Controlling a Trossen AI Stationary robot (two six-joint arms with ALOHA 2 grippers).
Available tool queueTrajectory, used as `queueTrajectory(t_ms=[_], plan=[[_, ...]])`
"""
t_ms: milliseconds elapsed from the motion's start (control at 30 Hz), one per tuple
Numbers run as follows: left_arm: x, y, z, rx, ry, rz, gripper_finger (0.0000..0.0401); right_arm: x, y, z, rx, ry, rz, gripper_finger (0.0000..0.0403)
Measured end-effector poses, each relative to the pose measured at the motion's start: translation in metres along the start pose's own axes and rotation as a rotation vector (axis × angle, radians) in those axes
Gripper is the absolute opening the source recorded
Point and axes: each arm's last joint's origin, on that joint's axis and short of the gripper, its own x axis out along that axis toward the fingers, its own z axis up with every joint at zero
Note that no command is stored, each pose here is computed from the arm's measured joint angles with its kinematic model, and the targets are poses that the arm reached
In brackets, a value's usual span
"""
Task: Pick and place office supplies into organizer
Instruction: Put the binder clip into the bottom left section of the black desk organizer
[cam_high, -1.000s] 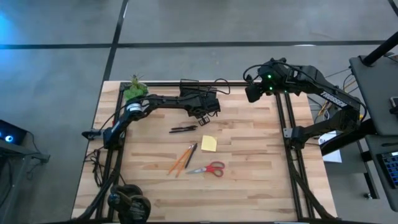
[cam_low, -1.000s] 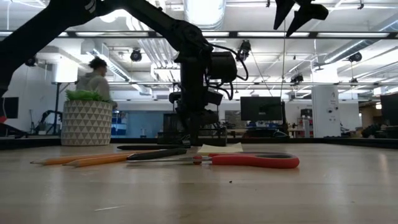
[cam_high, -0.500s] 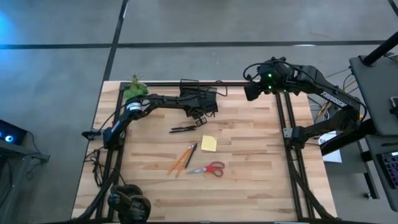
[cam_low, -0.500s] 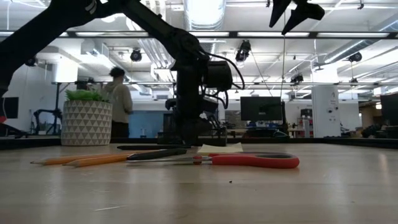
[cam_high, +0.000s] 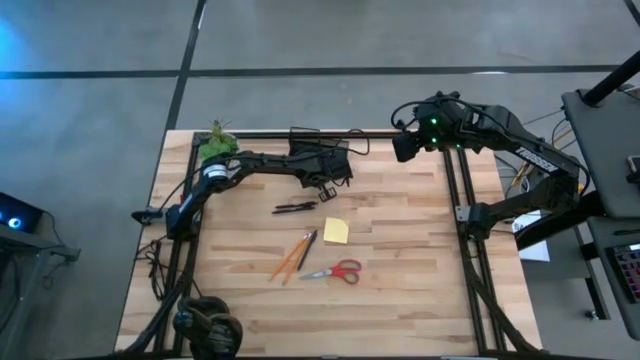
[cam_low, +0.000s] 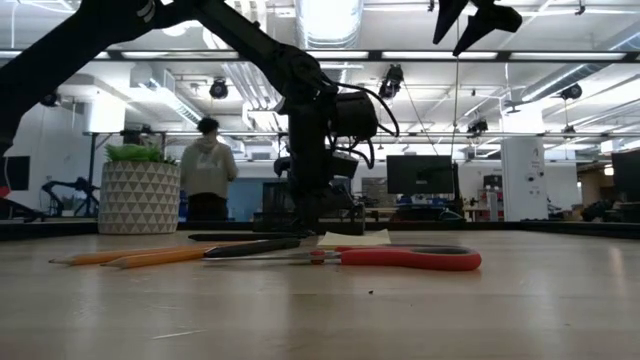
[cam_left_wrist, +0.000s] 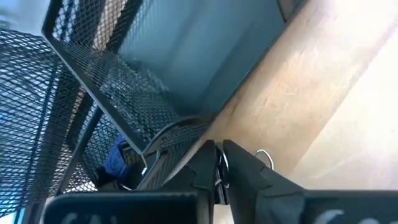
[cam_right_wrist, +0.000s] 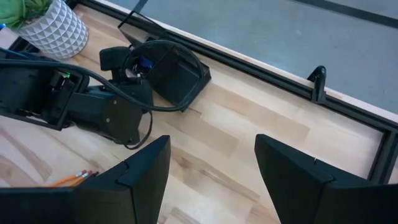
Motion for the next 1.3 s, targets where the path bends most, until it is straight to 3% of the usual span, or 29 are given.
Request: queueTrajectory(t_ms=[300, 500, 667, 900, 1033, 1300], plan=[[-0.009, 0.000, 0.000, 0.033, 0.008, -0.013, 0.0000, 0.000, 0.000, 0.000, 0.000, 0.000, 0.000, 0.0231], [-0.052, 0.002, -0.001, 0.025, -0.047, -0.029, 0.0000, 0.000, 0.000, 0.000, -0.003, 0.001, -0.001, 0.0231], [-0.080, 0.015, 0.003, -0.008, -0.142, 0.076, 0.0000, 0.000, 0.000, 0.000, -0.004, 0.001, 0.000, 0.0231], [-0.048, 0.046, 0.001, -0.015, -0.060, 0.131, 0.0000, 0.000, 0.000, 0.000, -0.001, 0.003, 0.002, 0.0231], [-0.032, 0.061, 0.001, -0.048, -0.024, 0.098, 0.0000, 0.000, 0.000, 0.000, -0.001, 0.003, 0.002, 0.0231], [-0.008, 0.076, 0.000, -0.086, 0.024, 0.102, 0.0000, 0.000, 0.000, 0.000, -0.001, 0.003, 0.002, 0.0231]])
